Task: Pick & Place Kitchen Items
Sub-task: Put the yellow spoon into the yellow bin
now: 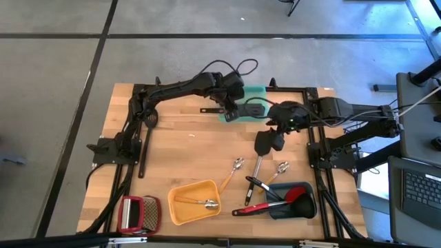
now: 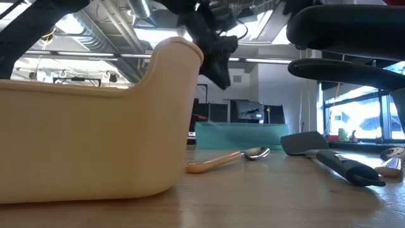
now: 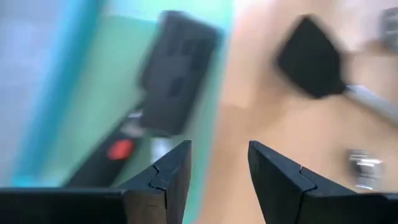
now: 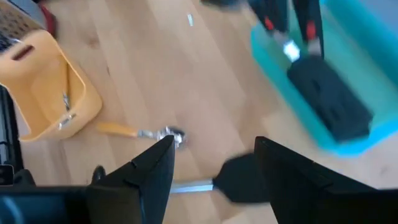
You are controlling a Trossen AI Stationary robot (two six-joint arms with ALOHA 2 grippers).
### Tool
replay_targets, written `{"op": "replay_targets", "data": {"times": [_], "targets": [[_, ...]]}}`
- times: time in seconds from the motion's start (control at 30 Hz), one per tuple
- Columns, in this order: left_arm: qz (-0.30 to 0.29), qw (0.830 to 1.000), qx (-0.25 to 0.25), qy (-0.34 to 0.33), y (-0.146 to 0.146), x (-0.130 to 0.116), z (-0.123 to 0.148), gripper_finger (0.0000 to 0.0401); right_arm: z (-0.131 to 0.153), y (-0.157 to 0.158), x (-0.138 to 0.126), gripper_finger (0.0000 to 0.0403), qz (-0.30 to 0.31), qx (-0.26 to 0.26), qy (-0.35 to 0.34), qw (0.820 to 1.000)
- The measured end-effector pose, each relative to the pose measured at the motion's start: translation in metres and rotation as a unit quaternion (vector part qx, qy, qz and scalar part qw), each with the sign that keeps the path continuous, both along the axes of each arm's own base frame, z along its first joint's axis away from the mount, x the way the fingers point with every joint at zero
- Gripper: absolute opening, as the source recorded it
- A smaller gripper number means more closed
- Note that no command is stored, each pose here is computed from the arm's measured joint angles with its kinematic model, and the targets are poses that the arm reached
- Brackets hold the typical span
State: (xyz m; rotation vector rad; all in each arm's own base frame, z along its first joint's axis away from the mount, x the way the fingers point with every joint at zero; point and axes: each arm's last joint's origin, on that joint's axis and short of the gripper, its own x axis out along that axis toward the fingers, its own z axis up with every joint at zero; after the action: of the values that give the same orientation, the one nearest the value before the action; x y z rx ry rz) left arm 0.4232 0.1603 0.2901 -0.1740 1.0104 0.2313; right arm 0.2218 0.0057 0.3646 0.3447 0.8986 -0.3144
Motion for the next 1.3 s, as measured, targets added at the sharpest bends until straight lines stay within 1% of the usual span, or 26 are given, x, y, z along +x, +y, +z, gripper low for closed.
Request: {"op": "replay_targets", "data": {"times": [0.1, 0.2, 0.3, 0.43, 0.57, 0.67, 0.77, 0.83, 0.9, 0.97, 1.03, 1.13, 1.23, 1.3], "targets": [[-0.027, 0.998, -0.052, -0.019, -0.013, 0.004, 0.002, 0.0152, -0.022, -0.002, 0.000, 0.0225, -0.026, 0.039, 0.034, 0.998], [-0.051, 0.994, -0.097, -0.018, -0.029, 0.007, 0.002, 0.0152, -0.051, -0.006, -0.002, 0.0225, -0.058, 0.093, 0.081, 0.991], [-0.070, 0.991, -0.110, 0.003, -0.049, 0.009, 0.000, 0.0150, -0.078, -0.009, -0.005, 0.0225, -0.081, 0.135, 0.119, 0.980], [-0.093, 0.988, -0.121, 0.035, -0.076, 0.010, -0.003, 0.0146, -0.100, -0.009, -0.008, 0.0225, -0.080, 0.172, 0.145, 0.971], [-0.106, 0.984, -0.130, 0.065, -0.103, 0.010, -0.005, 0.0144, -0.107, -0.007, -0.009, 0.0225, -0.058, 0.190, 0.152, 0.968], [-0.116, 0.981, -0.140, 0.074, -0.126, 0.012, -0.011, 0.0143, -0.106, -0.006, -0.007, 0.0225, -0.014, 0.193, 0.143, 0.971], [-0.120, 0.980, -0.139, 0.077, -0.148, 0.014, -0.013, 0.0143, -0.103, -0.005, -0.006, 0.0225, 0.038, 0.177, 0.122, 0.976], [-0.108, 0.981, -0.140, 0.074, -0.160, 0.016, -0.016, 0.0143, -0.101, -0.005, -0.004, 0.0225, 0.081, 0.163, 0.105, 0.978], [-0.086, 0.983, -0.145, 0.067, -0.171, 0.019, -0.019, 0.0143, -0.099, -0.003, 0.000, 0.0225, 0.135, 0.162, 0.075, 0.975], [-0.068, 0.985, -0.146, 0.055, -0.182, 0.022, -0.021, 0.0143, -0.096, -0.001, 0.004, 0.0225, 0.185, 0.177, 0.039, 0.966], [-0.045, 0.988, -0.142, 0.045, -0.193, 0.024, -0.023, 0.0143, -0.099, 0.001, 0.007, 0.0225, 0.219, 0.196, 0.015, 0.956], [0.011, 0.991, -0.130, 0.030, -0.207, 0.025, -0.028, 0.0143, -0.115, 0.002, 0.006, 0.0225, 0.235, 0.214, 0.009, 0.948], [0.068, 0.991, -0.113, 0.006, -0.218, 0.027, -0.031, 0.0143, -0.134, 0.004, 0.005, 0.0224, 0.243, 0.208, 0.004, 0.948], [0.101, 0.990, -0.096, 0.001, -0.225, 0.025, -0.033, 0.0143, -0.146, 0.005, 0.005, 0.0224, 0.247, 0.203, -0.015, 0.947]]}}
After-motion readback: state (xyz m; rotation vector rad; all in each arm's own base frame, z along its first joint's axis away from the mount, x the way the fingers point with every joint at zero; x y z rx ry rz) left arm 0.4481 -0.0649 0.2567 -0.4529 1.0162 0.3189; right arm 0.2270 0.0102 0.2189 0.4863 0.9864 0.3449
